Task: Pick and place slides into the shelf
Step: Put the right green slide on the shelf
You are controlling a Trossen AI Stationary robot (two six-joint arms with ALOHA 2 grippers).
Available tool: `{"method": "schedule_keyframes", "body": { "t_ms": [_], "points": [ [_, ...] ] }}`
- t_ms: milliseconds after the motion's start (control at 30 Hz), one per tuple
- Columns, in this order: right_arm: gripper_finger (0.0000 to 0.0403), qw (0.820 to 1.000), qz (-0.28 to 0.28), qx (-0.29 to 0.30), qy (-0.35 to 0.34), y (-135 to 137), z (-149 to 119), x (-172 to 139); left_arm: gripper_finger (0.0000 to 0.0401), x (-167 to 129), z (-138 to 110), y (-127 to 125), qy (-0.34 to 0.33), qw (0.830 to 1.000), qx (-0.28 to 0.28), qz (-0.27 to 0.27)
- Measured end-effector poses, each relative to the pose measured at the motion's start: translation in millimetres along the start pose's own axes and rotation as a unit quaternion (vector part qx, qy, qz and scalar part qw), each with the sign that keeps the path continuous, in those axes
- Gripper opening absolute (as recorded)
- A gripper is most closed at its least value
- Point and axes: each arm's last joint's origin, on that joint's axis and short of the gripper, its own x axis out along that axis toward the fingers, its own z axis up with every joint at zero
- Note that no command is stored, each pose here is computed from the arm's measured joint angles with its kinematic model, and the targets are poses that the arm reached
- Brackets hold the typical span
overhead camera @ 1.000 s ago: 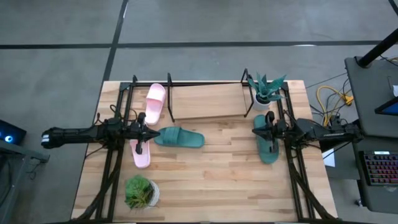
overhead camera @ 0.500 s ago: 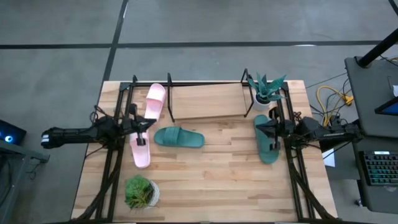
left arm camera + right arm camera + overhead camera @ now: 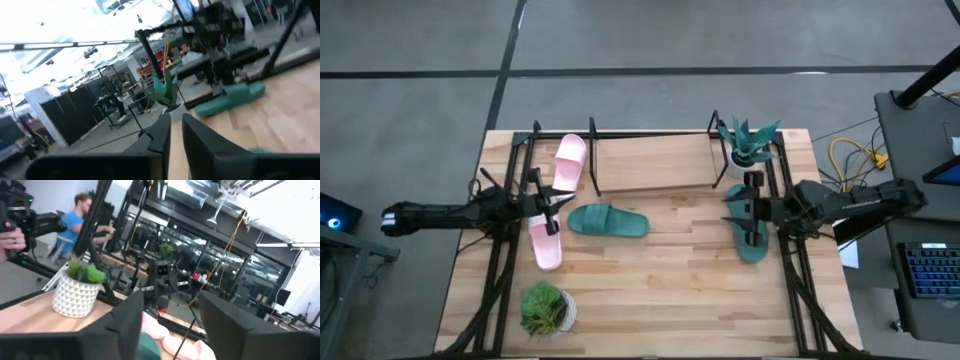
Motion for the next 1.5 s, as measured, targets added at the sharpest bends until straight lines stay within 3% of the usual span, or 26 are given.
{"method": "schedule_keyframes", "body": {
  "t_ms": [167,333,433,567,833,933,1033,1300,1367,1500],
  "points": [
    [0.0213,0.991,-0.041,0.072,0.108,-14.3,25.6,32.3,0.0071,2.3,-0.9,-1.1,0.003,1.000,0.009,-0.005],
    [0.0214,0.978,0.016,0.103,0.181,-4.8,52.1,58.9,0.0087,3.7,-2.1,-5.0,-0.006,0.999,0.009,-0.050],
    [0.0214,0.969,-0.020,0.070,0.237,8.7,66.2,70.4,0.0090,4.2,-1.4,-5.2,-0.013,0.998,0.009,-0.056],
    [0.0214,0.938,-0.082,0.003,0.336,35.3,77.6,74.4,0.0091,4.5,0.1,-4.4,-0.021,0.998,0.008,-0.052],
    [0.0214,0.884,-0.087,-0.011,0.459,94.6,77.0,57.6,0.0091,4.5,0.1,-4.4,-0.021,0.998,0.007,-0.051],
    [0.0214,0.855,-0.093,-0.012,0.510,112.8,66.2,48.4,0.0091,4.5,0.0,-4.5,-0.021,0.998,0.007,-0.051],
    [0.0214,0.814,-0.104,-0.002,0.572,128.2,53.1,39.9,0.0091,4.7,-0.3,-4.7,-0.019,0.998,0.008,-0.052],
    [0.0214,0.668,-0.138,0.030,0.730,166.4,8.0,18.6,0.0091,4.7,-0.3,-4.6,-0.020,0.998,0.007,-0.052],
    [0.0214,0.651,-0.146,0.019,0.745,173.2,-1.1,15.9,0.0091,4.7,-0.5,-4.7,-0.019,0.998,0.007,-0.052],
    [0.0214,0.635,-0.152,-0.017,0.757,183.7,-13.4,13.1,0.0091,4.8,-0.7,-4.8,-0.018,0.998,0.007,-0.052]
  ]
}}
